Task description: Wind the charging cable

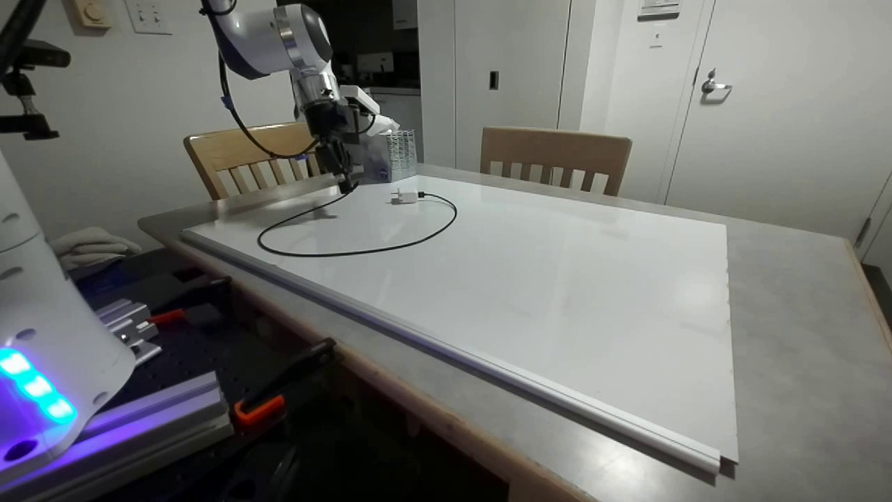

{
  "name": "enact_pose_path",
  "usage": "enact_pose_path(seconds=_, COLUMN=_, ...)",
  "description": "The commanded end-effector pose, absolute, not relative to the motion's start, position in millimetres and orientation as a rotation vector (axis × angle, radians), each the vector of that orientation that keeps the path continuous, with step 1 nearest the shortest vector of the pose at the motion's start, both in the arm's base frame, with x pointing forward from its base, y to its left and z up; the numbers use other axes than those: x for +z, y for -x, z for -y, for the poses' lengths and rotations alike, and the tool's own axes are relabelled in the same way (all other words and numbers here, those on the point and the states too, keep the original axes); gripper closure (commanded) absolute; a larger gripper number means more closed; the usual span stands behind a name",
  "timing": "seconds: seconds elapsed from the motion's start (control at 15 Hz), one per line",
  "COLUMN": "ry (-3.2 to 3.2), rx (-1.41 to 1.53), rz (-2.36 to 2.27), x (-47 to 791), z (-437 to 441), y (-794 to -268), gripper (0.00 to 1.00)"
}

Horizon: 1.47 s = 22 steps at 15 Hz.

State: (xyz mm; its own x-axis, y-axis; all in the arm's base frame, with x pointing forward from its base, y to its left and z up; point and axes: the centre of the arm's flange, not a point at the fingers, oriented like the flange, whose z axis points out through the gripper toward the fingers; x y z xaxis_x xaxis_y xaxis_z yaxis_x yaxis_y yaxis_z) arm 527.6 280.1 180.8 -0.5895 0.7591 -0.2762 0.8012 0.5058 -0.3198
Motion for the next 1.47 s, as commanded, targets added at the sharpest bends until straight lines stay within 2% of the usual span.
enact_pose_path(seconds=0.0, ry=-1.365, rx=-0.64, rz=-2.642, x=180, z=-283, y=-526, gripper=0.97)
enact_pose_path(seconds=0.47, ry=-1.377, rx=-0.55, rz=-2.607, x=189, z=-270, y=-546, gripper=0.99)
enact_pose_path(seconds=1.07, ry=-1.489, rx=-0.323, rz=-2.447, x=221, z=-191, y=-616, gripper=0.99)
enact_pose_path(seconds=1.4, ry=-1.625, rx=-0.246, rz=-2.311, x=238, z=-151, y=-634, gripper=0.99)
